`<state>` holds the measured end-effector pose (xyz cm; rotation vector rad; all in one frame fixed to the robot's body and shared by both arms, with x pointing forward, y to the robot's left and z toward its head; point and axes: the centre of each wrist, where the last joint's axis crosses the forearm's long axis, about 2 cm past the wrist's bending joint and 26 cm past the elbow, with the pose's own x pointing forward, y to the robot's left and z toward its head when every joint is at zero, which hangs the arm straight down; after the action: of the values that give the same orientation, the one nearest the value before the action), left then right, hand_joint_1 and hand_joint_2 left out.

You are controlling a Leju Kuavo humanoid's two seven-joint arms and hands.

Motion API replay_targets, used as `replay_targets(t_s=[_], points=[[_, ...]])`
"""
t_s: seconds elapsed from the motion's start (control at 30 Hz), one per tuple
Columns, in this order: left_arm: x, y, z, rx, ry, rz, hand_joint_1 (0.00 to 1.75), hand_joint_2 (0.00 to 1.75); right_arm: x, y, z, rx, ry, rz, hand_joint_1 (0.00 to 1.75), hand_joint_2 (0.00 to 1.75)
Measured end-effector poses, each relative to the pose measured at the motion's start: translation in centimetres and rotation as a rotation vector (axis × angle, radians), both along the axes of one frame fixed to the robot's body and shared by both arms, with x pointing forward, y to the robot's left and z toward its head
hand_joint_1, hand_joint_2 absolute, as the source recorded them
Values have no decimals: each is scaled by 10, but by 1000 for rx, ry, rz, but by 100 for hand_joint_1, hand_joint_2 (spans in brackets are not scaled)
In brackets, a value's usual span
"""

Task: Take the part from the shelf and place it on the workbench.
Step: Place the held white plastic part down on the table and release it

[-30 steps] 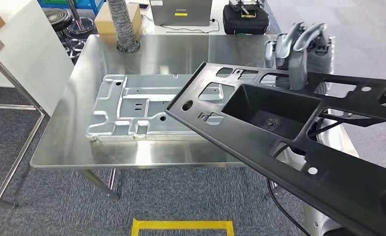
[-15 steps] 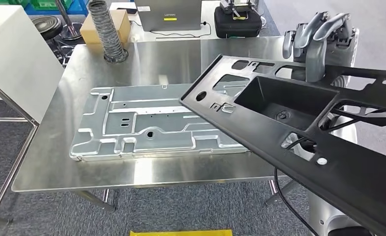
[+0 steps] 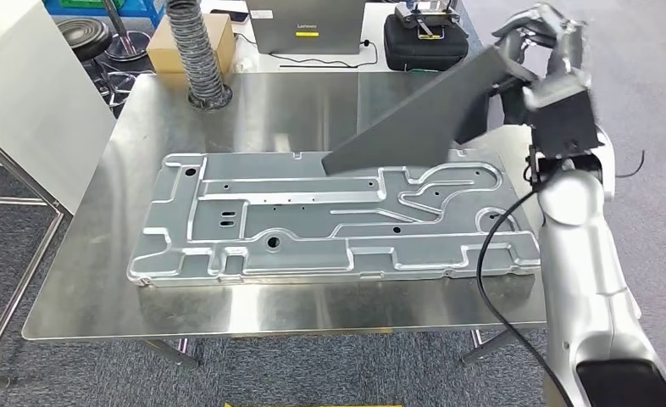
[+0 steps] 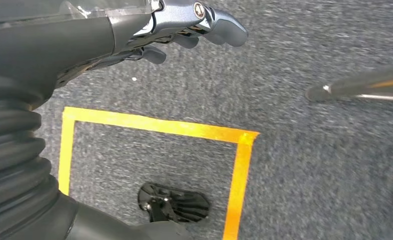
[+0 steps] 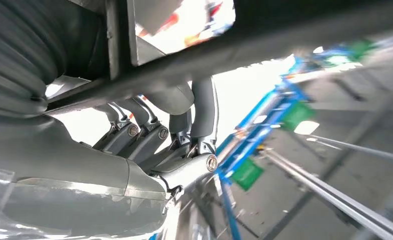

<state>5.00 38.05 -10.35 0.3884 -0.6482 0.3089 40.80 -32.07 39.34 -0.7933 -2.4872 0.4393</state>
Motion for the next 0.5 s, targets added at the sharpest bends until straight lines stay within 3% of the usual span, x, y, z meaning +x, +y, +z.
replay_targets(t_s=[0.17,0.4,0.5], points=[[4,-2,0,-22,-28,-31,0,175,37,8,9,-237,93,-213,175,175],[6,-5,0,-42,-37,-56,0,175,67,40,-6,-433,180,-282,175,175],[8,-6,0,-50,-41,-64,0,175,74,55,-21,-507,220,-294,44,44]])
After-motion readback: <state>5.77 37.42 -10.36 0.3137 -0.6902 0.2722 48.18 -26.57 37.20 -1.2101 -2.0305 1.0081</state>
